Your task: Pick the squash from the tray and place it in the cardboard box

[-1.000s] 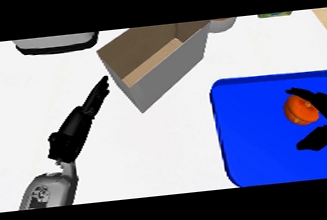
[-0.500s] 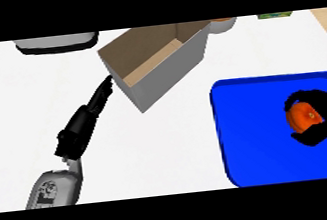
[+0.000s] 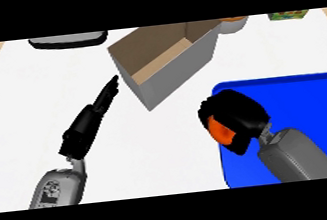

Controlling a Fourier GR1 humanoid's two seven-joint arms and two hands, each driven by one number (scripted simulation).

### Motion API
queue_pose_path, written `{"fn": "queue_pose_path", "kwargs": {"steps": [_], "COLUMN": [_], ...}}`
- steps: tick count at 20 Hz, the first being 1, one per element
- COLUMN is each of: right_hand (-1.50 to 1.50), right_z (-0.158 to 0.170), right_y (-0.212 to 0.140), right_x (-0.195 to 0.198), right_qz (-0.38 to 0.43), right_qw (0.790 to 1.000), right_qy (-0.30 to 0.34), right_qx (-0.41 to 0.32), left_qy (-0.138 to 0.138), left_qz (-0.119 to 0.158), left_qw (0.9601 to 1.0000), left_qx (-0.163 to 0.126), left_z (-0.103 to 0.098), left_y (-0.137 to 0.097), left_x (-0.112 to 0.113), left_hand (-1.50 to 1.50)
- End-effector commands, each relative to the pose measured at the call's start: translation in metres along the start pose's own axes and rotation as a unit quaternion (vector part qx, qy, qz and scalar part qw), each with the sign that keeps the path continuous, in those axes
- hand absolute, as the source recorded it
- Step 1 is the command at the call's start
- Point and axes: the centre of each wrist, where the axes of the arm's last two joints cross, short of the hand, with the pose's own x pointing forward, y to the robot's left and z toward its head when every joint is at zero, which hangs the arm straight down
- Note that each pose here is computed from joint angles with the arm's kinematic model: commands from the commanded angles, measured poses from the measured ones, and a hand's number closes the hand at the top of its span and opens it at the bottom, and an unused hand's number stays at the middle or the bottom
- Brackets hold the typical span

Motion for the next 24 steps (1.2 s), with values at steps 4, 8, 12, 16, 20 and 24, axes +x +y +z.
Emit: {"fn": "queue_pose_path", "kwargs": {"steps": [4,8,12,16,20,24], "right_hand": [1.50,1.50,1.50,1.50,1.50,1.50], "right_z": [-0.007,0.034,0.057,0.093,0.106,0.083], "right_y": [-0.024,-0.052,-0.093,-0.114,-0.137,-0.163], "right_x": [0.049,0.070,0.064,0.082,0.090,0.070], "right_qz": [0.060,0.038,0.018,-0.040,-0.064,-0.088], "right_qw": [0.988,0.981,0.974,0.964,0.963,0.962], "right_qy": [-0.098,-0.135,-0.168,-0.172,-0.144,-0.108], "right_qx": [-0.101,-0.133,-0.150,-0.197,-0.217,-0.234], "left_qy": [-0.002,0.000,0.000,0.009,0.004,0.006], "left_qz": [-0.001,-0.001,0.004,-0.009,-0.005,-0.001], "left_qw": [0.9997,0.9997,0.9996,0.9994,0.9996,0.9999], "left_qx": [0.024,0.026,0.029,0.032,0.029,0.016], "left_z": [0.018,0.013,0.003,0.006,-0.006,-0.004], "left_y": [0.017,0.013,0.016,0.014,0.025,-0.001], "left_x": [0.001,-0.007,-0.007,0.006,0.008,0.010], "left_hand": [0.00,0.00,0.00,0.00,0.00,0.00]}}
